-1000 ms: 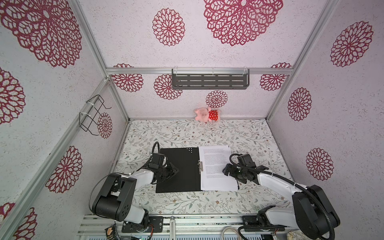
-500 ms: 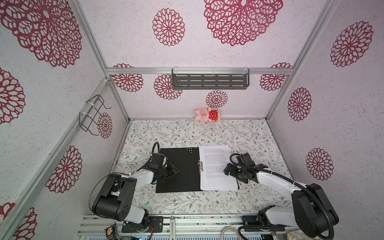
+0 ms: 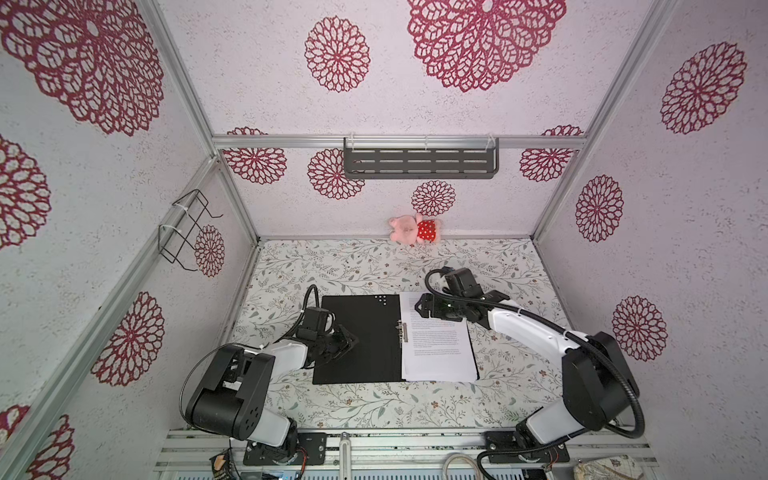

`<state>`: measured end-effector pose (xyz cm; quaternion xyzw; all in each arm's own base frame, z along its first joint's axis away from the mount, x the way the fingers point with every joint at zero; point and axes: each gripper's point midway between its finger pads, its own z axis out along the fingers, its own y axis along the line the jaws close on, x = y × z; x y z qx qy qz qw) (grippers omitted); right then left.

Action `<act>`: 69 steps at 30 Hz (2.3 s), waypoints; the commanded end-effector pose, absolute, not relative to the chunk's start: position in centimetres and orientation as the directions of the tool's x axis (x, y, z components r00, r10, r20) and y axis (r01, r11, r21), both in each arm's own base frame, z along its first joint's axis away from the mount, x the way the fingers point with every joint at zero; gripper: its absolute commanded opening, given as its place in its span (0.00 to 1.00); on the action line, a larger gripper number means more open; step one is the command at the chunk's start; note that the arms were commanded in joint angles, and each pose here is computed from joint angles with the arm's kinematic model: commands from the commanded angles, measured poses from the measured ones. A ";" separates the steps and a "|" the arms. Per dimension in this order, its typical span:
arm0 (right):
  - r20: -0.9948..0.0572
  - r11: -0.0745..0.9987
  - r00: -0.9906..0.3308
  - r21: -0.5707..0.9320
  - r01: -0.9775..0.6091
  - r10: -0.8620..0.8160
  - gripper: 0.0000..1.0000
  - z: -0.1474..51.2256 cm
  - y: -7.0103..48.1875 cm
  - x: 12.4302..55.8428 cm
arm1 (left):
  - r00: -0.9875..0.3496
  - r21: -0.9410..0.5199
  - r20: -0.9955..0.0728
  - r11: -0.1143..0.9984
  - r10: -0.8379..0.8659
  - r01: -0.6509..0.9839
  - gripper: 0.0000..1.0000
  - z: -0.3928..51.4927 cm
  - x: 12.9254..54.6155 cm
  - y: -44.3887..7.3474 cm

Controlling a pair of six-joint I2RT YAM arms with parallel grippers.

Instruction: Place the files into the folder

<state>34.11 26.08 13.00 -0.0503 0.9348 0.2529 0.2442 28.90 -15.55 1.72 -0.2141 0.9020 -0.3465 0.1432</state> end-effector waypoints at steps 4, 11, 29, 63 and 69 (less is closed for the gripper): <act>-0.434 0.860 -0.896 0.418 -0.292 -0.093 0.72 11.7 30.6 34.0 | -0.845 -0.588 -0.032 0.694 -0.533 -0.416 0.31 -1.6 25.5 -13.6; -0.404 0.857 -0.902 0.401 -0.323 -0.151 0.65 10.0 33.6 34.3 | -0.835 -0.643 -0.078 0.667 -0.544 -0.375 0.33 1.9 26.1 -13.6; -0.396 0.873 -0.910 0.392 -0.289 -0.124 0.67 10.8 33.1 31.7 | -0.655 -0.422 -0.265 0.695 -0.708 -0.581 0.99 5.2 22.4 -3.6; -0.424 0.890 -0.895 0.449 -0.076 0.138 0.83 13.2 23.0 34.1 | -0.829 -0.478 -0.082 0.752 -0.553 -0.454 0.99 0.5 22.3 -16.7; -0.393 0.871 -0.888 0.491 0.017 0.239 0.70 13.3 22.5 34.0 | -0.810 -0.412 -0.283 0.828 -0.514 -0.381 0.99 4.5 24.4 -13.9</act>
